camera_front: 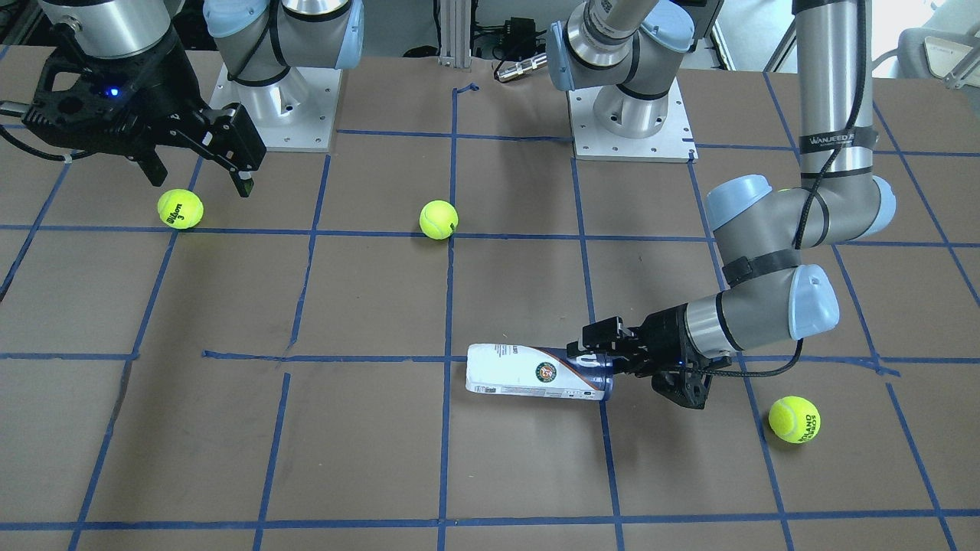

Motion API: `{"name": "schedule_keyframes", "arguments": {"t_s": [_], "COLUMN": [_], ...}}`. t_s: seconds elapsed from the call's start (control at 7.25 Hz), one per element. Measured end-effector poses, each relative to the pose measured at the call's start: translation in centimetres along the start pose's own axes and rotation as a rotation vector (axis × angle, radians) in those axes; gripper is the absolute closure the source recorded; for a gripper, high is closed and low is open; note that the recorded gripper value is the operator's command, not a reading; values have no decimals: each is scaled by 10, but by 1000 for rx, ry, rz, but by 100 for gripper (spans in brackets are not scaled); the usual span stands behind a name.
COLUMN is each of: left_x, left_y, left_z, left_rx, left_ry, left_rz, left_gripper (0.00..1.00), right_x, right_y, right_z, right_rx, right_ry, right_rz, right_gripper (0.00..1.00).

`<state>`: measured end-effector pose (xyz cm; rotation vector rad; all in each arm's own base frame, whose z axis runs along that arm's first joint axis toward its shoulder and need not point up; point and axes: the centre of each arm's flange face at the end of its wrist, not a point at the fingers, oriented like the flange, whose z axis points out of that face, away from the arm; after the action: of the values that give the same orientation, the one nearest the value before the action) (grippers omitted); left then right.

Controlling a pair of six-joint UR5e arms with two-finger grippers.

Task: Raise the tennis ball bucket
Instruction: 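Close the left gripper on the lying can's open end, then lift and rotate the can upright with the left gripper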

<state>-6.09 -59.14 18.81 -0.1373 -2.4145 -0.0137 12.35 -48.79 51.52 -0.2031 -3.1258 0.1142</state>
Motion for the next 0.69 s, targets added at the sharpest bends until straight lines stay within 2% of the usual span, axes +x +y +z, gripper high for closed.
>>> {"name": "schedule_keyframes", "arguments": {"t_s": [0.14, 0.41, 0.69], "left_x": [-1, 0, 5], "left_y": [-1, -3, -7], "left_z": [0, -2, -8], "left_rx": [-2, -1, 9], "left_ry": [-2, -9, -11], "left_rz": [-4, -22, -111], "left_gripper": [100, 100, 100], "right_x": [0, 0, 0], "right_y": [0, 0, 1], "right_z": [1, 2, 4], "right_rx": [-2, -6, -11], "right_ry": [-1, -2, -1], "right_rz": [-2, -3, -2], "right_gripper": [0, 0, 0]}}
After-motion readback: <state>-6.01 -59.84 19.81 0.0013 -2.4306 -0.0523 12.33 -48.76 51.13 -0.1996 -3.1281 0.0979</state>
